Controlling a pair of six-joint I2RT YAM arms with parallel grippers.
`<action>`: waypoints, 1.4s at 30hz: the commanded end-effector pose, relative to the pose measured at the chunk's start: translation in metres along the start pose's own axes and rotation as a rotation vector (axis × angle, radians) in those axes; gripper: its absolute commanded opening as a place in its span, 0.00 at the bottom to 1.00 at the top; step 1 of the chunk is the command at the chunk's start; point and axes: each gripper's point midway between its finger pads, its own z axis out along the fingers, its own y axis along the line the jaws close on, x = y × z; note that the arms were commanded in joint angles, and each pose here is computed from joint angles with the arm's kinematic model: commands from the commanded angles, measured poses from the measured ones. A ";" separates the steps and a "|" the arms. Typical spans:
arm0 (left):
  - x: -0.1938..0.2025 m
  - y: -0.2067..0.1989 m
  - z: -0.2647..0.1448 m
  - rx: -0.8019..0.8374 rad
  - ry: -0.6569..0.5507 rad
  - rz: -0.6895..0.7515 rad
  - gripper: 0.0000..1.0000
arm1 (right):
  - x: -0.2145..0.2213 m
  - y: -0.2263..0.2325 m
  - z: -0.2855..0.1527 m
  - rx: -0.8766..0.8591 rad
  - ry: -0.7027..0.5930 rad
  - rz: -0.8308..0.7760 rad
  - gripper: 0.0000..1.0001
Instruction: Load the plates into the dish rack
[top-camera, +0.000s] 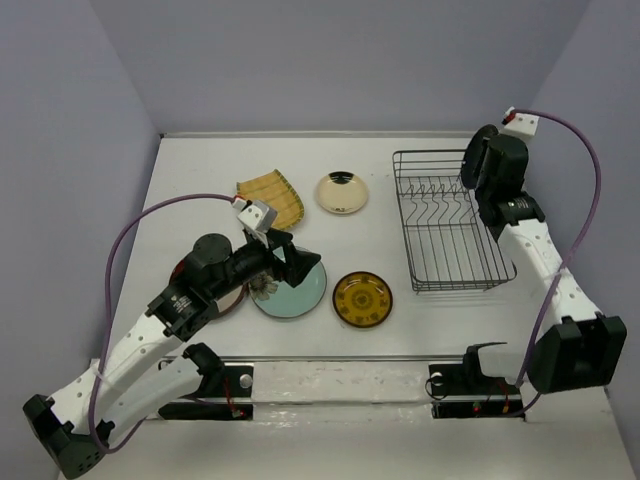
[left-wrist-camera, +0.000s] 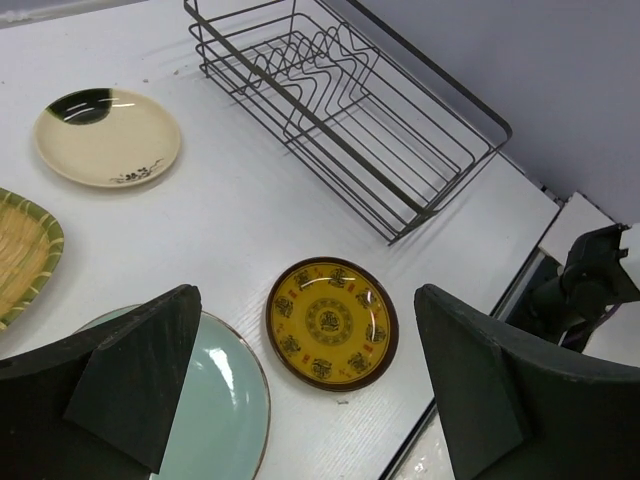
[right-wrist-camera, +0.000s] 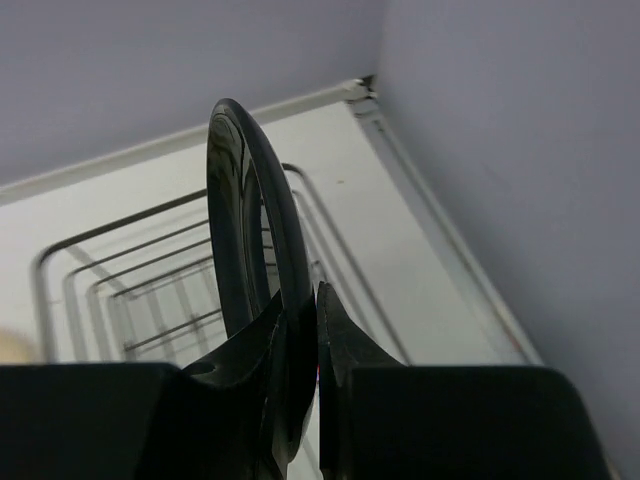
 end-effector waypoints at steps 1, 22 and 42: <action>-0.005 0.001 -0.006 0.001 -0.025 0.071 0.99 | -0.023 -0.038 0.047 0.126 -0.099 -0.078 0.07; -0.001 -0.013 -0.009 0.065 -0.014 0.049 0.99 | 0.073 -0.049 0.109 0.046 0.096 -0.330 0.07; 0.042 0.005 0.017 -0.003 0.155 -0.022 0.99 | 0.136 -0.037 0.104 -0.008 0.213 -0.178 0.23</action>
